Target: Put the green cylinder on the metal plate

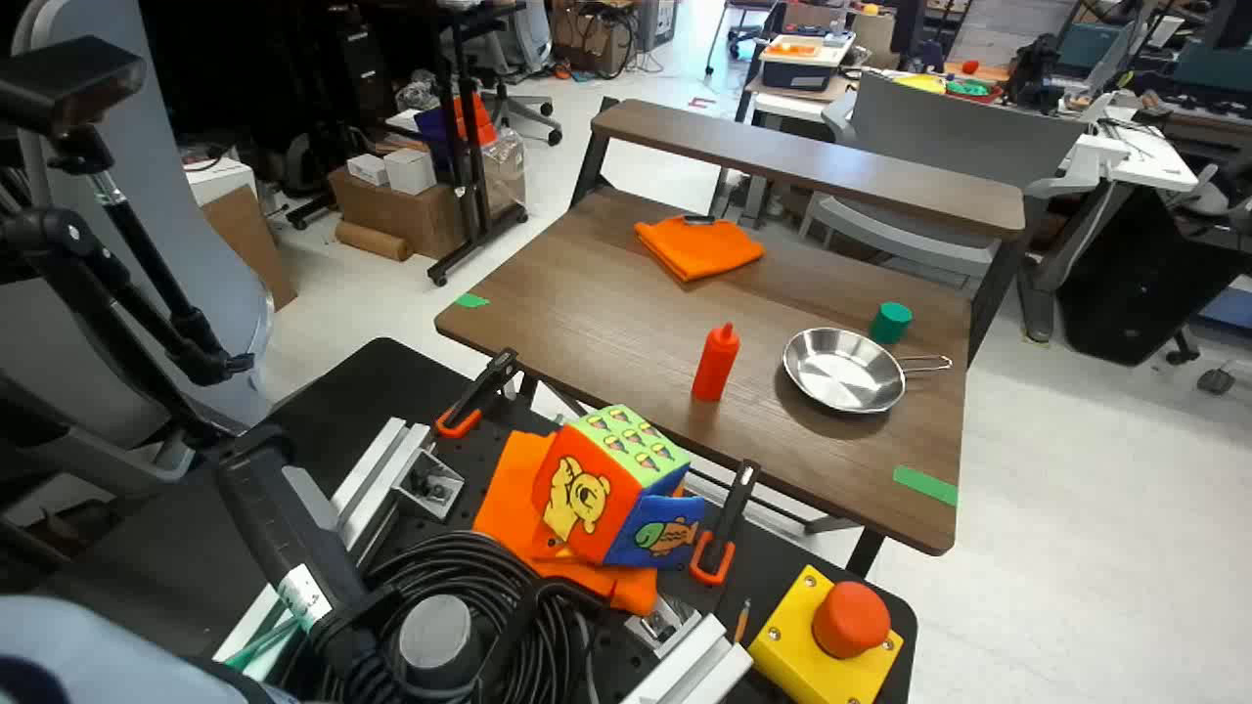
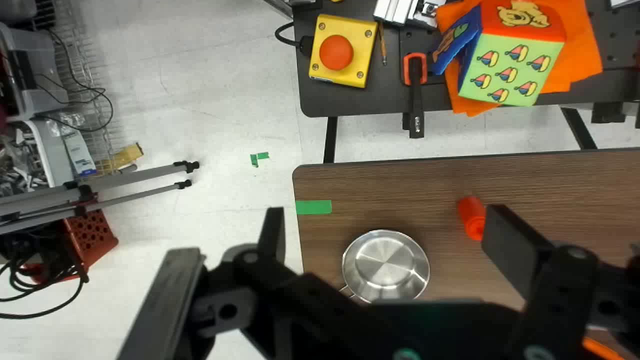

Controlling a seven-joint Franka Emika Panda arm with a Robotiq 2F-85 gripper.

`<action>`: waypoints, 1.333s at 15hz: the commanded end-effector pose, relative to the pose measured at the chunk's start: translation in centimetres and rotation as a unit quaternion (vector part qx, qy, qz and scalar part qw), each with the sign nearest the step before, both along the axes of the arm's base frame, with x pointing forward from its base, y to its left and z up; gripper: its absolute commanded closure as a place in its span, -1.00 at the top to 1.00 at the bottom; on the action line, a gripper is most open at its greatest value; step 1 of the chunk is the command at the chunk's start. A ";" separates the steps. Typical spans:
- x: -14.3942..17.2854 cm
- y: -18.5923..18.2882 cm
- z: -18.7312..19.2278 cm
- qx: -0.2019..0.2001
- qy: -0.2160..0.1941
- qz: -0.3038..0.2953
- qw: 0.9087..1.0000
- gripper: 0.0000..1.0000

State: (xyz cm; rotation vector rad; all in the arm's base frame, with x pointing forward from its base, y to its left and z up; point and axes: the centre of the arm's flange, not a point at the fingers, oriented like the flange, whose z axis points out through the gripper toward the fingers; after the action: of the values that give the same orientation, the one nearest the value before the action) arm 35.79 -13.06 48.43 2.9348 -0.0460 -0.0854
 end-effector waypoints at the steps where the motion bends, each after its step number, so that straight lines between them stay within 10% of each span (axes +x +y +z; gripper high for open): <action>1: 0.0 0.0 0.0 0.000 0.000 0.000 1.000 1.00; 10: 0.0 0.0 0.0 0.000 0.000 0.000 1.000 1.00; 20: 15.9 -4.2 -3.9 0.045 -0.022 -0.088 0.995 1.00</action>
State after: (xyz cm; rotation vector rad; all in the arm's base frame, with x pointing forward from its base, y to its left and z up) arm 44.84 -14.89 45.46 2.9964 -0.2009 -0.0533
